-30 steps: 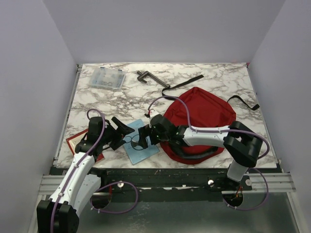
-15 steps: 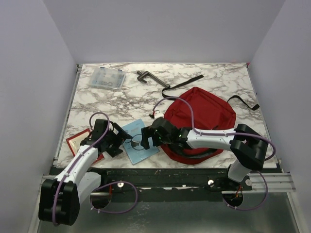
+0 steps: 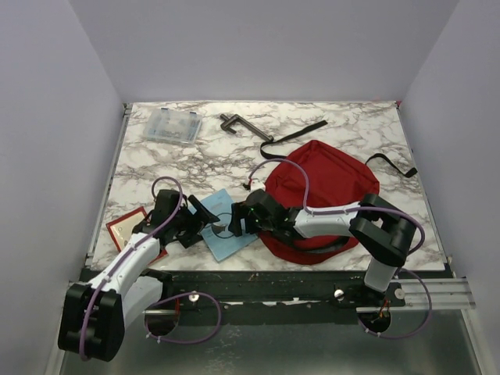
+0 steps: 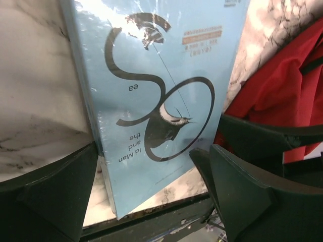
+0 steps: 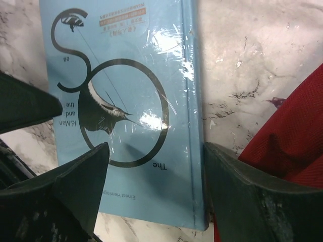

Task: Pack the student bag
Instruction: Pick up the book from the center of the board.

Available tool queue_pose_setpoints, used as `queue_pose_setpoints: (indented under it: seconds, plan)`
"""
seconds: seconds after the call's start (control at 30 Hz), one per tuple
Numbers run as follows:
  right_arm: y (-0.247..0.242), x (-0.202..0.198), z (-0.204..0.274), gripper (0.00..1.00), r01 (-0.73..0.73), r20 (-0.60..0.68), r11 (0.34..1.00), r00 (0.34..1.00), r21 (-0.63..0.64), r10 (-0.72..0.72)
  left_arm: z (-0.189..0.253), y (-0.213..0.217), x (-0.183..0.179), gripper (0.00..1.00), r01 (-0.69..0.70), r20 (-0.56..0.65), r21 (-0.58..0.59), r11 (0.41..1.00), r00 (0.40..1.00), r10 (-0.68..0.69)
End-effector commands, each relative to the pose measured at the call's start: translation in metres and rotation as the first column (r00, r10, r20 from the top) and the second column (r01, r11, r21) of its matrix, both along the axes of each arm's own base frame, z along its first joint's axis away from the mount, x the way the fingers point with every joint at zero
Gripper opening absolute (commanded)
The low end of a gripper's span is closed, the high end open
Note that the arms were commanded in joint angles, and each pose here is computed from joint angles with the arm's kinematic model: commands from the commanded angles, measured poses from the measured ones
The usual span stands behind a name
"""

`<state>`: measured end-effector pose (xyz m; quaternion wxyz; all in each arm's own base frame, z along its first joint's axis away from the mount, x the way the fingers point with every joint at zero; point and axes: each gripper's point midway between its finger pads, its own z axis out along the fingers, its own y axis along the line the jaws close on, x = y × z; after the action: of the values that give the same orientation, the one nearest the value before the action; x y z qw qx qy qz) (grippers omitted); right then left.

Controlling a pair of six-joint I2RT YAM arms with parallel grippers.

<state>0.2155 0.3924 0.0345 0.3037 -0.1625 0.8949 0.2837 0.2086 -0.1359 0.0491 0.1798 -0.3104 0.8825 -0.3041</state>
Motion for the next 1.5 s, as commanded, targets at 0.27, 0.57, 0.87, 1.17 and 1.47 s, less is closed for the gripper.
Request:
queue_pose_setpoints:
  seconds: [0.27,0.57,0.87,1.17,1.47]
  plan:
    - [0.016,-0.043,0.012,0.82,-0.088,-0.169,0.953,0.976,0.289,0.141,0.121,-0.053,0.007,0.91,0.107,0.227,-0.199,0.974,0.972,-0.061]
    - [0.016,-0.044,0.024,0.82,-0.103,-0.151,0.917,0.973,0.386,0.173,0.134,-0.067,0.022,0.89,0.103,0.21,-0.167,0.981,0.976,-0.067]
    - [0.008,-0.039,0.028,0.82,-0.108,-0.112,0.931,0.981,0.348,0.156,0.082,-0.044,0.011,0.64,0.06,0.119,0.014,0.998,0.991,-0.061]
    - [0.009,-0.041,0.03,0.82,-0.152,-0.092,0.931,0.977,0.332,0.193,0.079,-0.027,0.021,0.22,0.02,0.216,0.101,0.995,0.976,-0.041]
    - [-0.018,-0.029,0.07,0.95,-0.186,0.04,0.969,0.983,0.163,0.182,0.116,-0.038,0.027,0.0,0.174,0.366,0.139,0.975,0.906,-0.214]
